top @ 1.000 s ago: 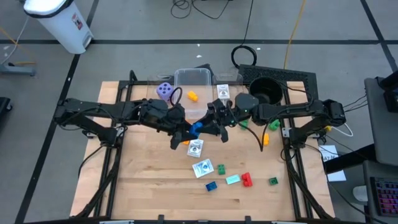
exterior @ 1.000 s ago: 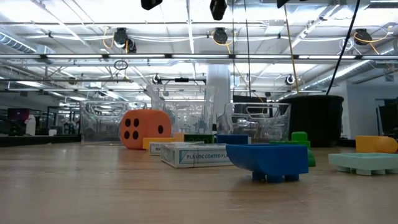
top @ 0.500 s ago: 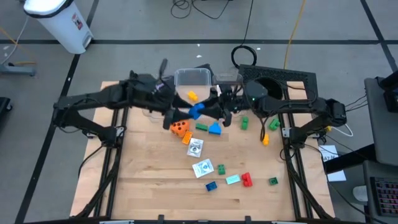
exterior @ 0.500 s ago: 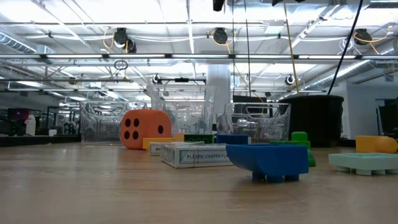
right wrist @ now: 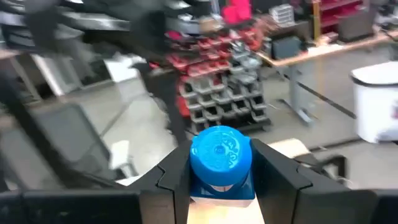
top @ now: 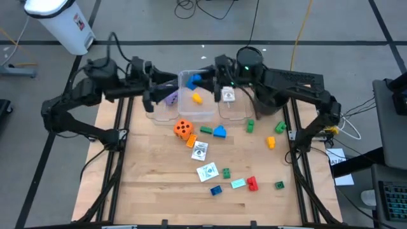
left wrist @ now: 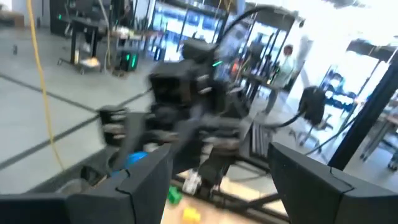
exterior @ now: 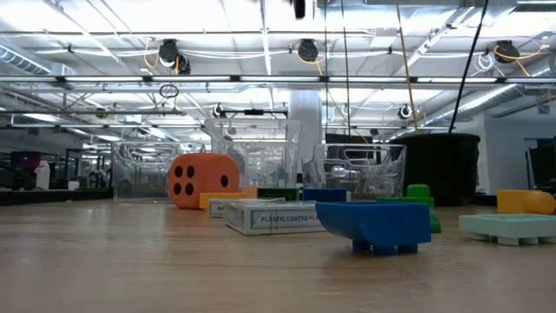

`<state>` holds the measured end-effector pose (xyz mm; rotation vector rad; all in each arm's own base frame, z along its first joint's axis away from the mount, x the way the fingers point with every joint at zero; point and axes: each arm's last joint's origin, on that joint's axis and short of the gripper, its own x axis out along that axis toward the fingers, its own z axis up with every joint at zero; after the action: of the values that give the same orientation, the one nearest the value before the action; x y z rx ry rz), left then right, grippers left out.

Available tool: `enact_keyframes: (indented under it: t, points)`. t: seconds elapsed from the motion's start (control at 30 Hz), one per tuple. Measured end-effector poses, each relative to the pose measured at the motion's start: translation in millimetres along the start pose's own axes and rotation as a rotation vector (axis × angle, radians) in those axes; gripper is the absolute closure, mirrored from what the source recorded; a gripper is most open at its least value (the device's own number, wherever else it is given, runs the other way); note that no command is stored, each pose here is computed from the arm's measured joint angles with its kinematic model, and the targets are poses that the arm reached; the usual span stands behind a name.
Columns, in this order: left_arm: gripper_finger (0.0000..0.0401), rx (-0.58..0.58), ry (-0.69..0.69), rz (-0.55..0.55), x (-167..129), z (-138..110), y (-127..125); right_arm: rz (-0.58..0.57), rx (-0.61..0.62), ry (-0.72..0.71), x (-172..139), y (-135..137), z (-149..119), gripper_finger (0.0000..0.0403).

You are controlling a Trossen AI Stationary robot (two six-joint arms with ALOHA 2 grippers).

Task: Pick & Place Toys
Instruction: Put the blue one stud game piece into the middle transparent bin

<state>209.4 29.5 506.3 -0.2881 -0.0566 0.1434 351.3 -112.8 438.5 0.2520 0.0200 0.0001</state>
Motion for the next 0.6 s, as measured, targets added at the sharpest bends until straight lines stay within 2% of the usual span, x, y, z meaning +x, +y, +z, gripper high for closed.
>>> enact_keyframes:
  t: [0.1, 0.37, 0.6]
  points:
    - [0.0132, -0.003, -0.022, -0.011, -7.8, 4.0, -1.9, -0.071, 0.03, 0.059, 15.3, -32.3, -12.5, 0.0277]
    - [0.0132, -0.022, -0.021, -0.049, -13.7, 4.4, -9.0, -0.204, 0.12, 0.195, 50.6, -109.8, -69.1, 0.0277]
    - [0.0132, -0.028, 0.028, -0.062, -10.4, -1.6, -11.5, -0.274, 0.179, 0.318, 70.5, -155.7, -125.6, 0.0277]
